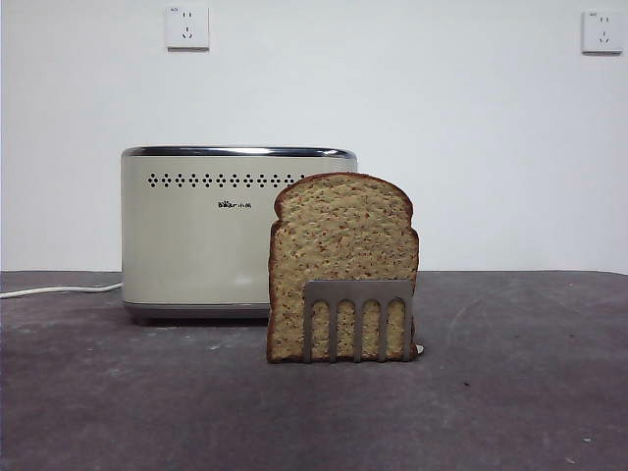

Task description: Pick up a slice of bread from the rack,put the bread on the toaster,press the button

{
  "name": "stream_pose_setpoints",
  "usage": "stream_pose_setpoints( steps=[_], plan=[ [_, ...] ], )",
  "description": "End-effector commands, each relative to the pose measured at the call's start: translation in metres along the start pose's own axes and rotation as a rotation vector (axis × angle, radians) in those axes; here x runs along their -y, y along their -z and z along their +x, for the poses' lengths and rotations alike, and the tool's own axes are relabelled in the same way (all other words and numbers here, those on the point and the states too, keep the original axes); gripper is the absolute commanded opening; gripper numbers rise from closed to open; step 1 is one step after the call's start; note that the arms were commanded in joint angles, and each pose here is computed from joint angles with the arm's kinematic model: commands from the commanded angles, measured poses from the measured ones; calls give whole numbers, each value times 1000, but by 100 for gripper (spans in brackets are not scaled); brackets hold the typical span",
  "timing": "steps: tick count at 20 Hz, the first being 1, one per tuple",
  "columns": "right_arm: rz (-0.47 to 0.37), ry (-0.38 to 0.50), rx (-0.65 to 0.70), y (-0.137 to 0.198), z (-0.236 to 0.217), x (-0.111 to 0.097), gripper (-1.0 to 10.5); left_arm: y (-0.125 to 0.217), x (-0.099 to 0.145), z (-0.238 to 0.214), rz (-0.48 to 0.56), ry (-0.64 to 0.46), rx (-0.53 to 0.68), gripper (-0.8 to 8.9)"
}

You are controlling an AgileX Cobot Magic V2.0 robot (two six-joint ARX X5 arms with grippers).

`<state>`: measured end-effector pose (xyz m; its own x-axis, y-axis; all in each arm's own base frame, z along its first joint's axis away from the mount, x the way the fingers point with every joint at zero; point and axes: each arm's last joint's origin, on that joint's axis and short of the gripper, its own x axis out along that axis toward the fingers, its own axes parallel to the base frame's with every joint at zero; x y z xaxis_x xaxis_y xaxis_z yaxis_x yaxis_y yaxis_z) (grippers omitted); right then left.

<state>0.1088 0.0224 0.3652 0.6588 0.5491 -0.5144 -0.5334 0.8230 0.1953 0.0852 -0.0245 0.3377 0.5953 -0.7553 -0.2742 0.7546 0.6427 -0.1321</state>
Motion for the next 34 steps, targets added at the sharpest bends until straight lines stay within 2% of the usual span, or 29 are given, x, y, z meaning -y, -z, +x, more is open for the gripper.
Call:
stream_pose_setpoints(
  steps=[1,7,13,16,21,25,30,31,33,34],
  plan=[
    [-9,-3,-1,-1,1,0,-12,-5,-2,6,68,15,-23,664],
    [10,-7,-33,-3,9,6,-12,-45,-11,42,193,78,-123,660],
    [20,-10,-51,-4,14,8,-12,-68,-11,123,404,121,-352,660],
    [25,-11,-59,-4,16,10,-12,-71,-4,165,486,136,-429,659],
    [29,-12,-66,-5,18,11,-12,-54,8,222,602,201,-524,656],
    [32,-12,-72,-5,20,12,-12,-31,12,258,632,263,-591,656],
    [32,-12,-72,-5,20,12,-12,-6,10,288,637,267,-662,655],
    [32,-12,-72,-5,20,12,-12,-4,9,291,640,257,-672,642],
    [33,-12,-72,-5,20,12,-12,-2,9,293,641,254,-674,408],
    [33,-12,-72,-5,20,12,-12,-3,9,293,642,252,-670,244]
  ],
)
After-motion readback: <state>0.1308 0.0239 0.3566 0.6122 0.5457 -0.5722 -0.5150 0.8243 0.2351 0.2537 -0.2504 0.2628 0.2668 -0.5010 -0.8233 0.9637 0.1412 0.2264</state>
